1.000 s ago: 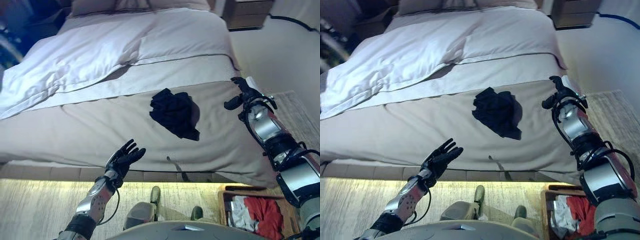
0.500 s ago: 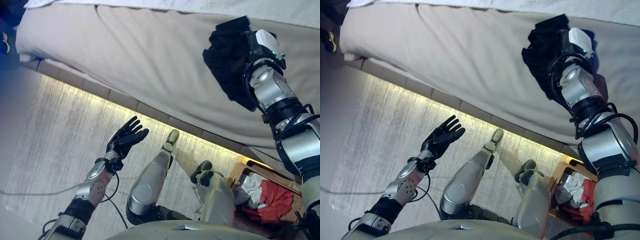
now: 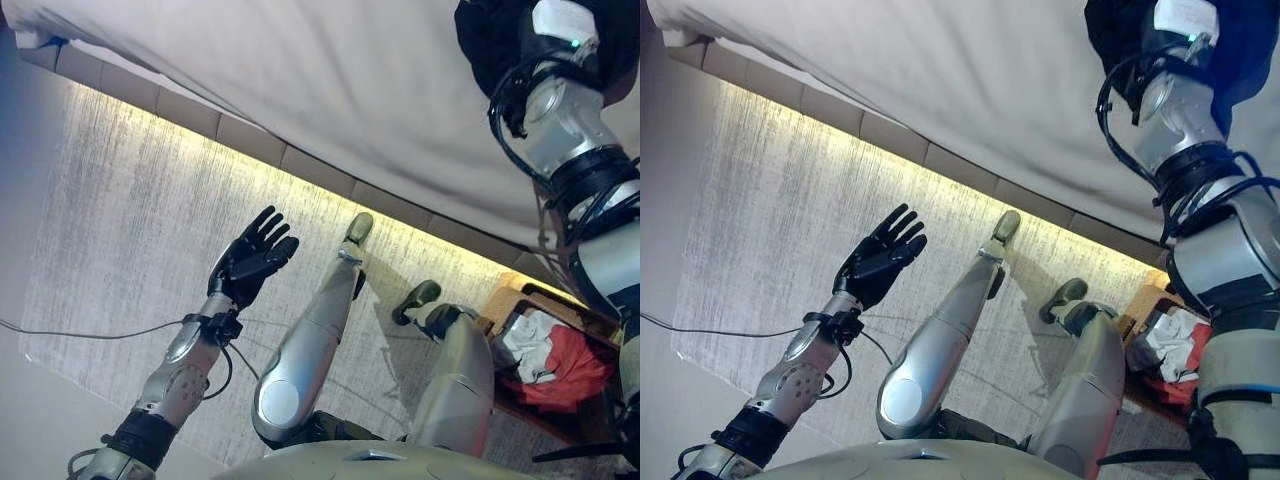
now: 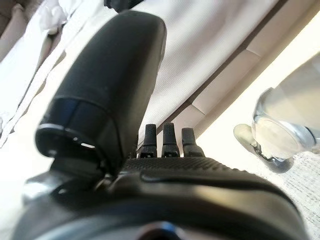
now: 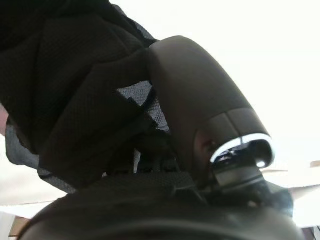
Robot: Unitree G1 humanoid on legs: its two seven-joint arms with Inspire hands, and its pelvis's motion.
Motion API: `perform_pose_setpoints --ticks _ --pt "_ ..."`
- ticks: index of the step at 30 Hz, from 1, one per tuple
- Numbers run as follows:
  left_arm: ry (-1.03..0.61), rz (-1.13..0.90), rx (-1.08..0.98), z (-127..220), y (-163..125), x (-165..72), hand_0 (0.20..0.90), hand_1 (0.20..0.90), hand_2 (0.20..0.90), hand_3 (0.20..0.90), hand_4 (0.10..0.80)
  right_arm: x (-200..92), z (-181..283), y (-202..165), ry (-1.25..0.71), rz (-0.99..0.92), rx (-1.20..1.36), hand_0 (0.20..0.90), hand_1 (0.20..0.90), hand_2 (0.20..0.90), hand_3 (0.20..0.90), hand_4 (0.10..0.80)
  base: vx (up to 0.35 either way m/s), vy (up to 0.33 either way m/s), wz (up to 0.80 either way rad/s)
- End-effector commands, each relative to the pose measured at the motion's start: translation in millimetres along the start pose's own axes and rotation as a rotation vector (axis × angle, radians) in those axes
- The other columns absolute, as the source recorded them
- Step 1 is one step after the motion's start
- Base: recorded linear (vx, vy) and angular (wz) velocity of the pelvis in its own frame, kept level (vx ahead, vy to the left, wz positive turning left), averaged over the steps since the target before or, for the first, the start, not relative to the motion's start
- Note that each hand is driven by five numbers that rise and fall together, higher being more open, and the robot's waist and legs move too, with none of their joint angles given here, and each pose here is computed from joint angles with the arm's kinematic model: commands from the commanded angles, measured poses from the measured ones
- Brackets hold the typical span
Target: Pick up the clothes from the bed and place them into the basket
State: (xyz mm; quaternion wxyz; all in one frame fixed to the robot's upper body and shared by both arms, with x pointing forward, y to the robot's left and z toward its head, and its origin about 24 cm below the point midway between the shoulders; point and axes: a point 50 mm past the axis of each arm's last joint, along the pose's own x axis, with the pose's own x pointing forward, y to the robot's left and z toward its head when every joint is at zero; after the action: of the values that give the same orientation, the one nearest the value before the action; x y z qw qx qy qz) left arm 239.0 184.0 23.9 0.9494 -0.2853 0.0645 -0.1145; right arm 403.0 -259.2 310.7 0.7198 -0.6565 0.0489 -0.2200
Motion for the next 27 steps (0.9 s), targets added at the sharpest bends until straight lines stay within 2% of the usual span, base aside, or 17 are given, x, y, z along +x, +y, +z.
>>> perform_pose_setpoints --ticks 1,11,17,22,27 --pt "-0.098 -0.036 -0.022 16.4 -5.4 -5.4 0.900 0.900 0.900 0.900 0.800 2.4 -52.1 0.9 0.193 0.082 -0.083 0.300 0.300 0.300 0.200 0.100 -0.046 -0.016 -0.02" --pt "-0.107 -0.030 -0.024 17.7 -1.5 -5.0 0.900 0.900 0.900 0.900 0.800 5.2 -60.2 -11.5 0.208 0.009 0.058 0.300 0.300 0.300 0.200 0.100 -0.036 0.008 -0.10" --pt "-0.118 0.023 0.000 19.0 6.2 -3.3 0.900 0.900 0.900 0.900 0.800 4.6 -58.0 -19.7 0.109 -0.167 0.320 0.300 0.300 0.300 0.200 0.100 0.000 0.015 -0.06" --pt "-0.134 0.072 0.021 23.7 9.8 2.2 0.900 0.900 0.900 0.900 0.800 1.5 -54.4 -21.1 -0.004 -0.178 0.603 0.300 0.300 0.300 0.200 0.100 -0.024 0.011 -0.24" --pt "0.023 0.236 0.109 -0.4 34.6 -3.8 0.900 0.900 0.900 0.900 0.800 -4.2 -54.3 -20.4 -0.112 -0.151 0.770 0.300 0.300 0.300 0.200 0.100 0.068 0.007 -0.35"
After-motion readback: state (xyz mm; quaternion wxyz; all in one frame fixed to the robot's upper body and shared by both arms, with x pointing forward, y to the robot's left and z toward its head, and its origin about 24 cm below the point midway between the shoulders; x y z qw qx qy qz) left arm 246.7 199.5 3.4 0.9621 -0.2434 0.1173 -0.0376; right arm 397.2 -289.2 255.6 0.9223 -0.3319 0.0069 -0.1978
